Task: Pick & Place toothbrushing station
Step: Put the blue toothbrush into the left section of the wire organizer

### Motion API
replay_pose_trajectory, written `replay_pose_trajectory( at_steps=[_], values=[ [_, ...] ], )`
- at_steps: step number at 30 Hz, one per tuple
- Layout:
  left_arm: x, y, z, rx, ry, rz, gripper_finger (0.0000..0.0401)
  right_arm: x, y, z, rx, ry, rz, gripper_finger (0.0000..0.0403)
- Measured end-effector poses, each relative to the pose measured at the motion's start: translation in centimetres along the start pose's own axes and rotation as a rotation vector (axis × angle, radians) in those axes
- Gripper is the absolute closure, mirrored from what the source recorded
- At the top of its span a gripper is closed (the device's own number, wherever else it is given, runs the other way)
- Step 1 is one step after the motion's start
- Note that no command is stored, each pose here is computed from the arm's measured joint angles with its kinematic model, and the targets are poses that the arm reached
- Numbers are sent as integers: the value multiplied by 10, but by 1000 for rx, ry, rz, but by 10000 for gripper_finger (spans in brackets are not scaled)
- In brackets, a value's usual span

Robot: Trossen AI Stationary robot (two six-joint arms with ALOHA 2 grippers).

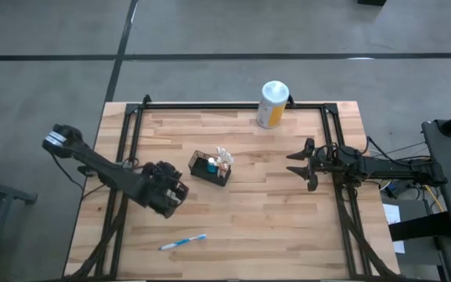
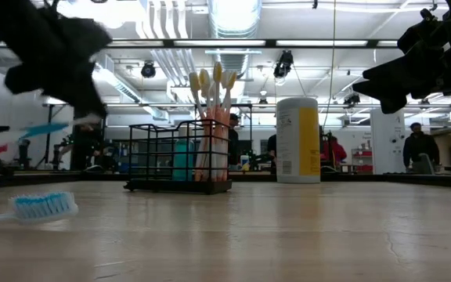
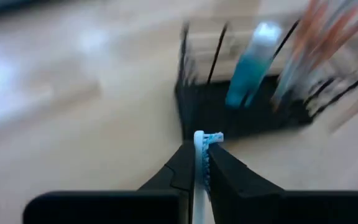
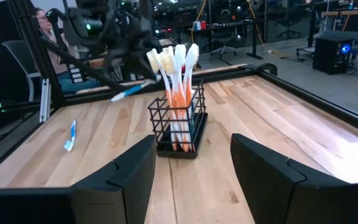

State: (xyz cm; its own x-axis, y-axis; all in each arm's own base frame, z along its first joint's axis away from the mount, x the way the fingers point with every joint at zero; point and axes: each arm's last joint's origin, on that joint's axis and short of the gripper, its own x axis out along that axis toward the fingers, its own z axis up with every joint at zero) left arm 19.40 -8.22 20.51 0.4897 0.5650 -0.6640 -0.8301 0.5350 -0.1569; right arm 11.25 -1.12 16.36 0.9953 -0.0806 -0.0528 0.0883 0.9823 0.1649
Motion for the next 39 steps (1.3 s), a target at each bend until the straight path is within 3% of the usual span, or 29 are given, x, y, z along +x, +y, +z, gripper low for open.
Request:
replay_pose_trajectory(
  at_steps=[8, 19, 25, 30, 35, 39],
  values=[
    [-29, -8, 37, 83, -237, -71, 374, 0, 0, 0, 0, 0, 1, 199],
    [-60, -15, 74, 305, -461, -130, 376, 0, 0, 0, 0, 0, 0, 199],
    [-66, -19, 80, 378, -505, -139, 375, 0, 0, 0, 0, 0, 1, 199],
    [-68, -23, 83, 329, -524, -169, 376, 0, 0, 0, 0, 0, 0, 199],
    [-67, -25, 84, 398, -541, -164, 373, 0, 0, 0, 0, 0, 0, 199],
    [-66, -24, 89, 381, -526, -205, 373, 0, 0, 0, 0, 0, 0, 199]
  ],
)
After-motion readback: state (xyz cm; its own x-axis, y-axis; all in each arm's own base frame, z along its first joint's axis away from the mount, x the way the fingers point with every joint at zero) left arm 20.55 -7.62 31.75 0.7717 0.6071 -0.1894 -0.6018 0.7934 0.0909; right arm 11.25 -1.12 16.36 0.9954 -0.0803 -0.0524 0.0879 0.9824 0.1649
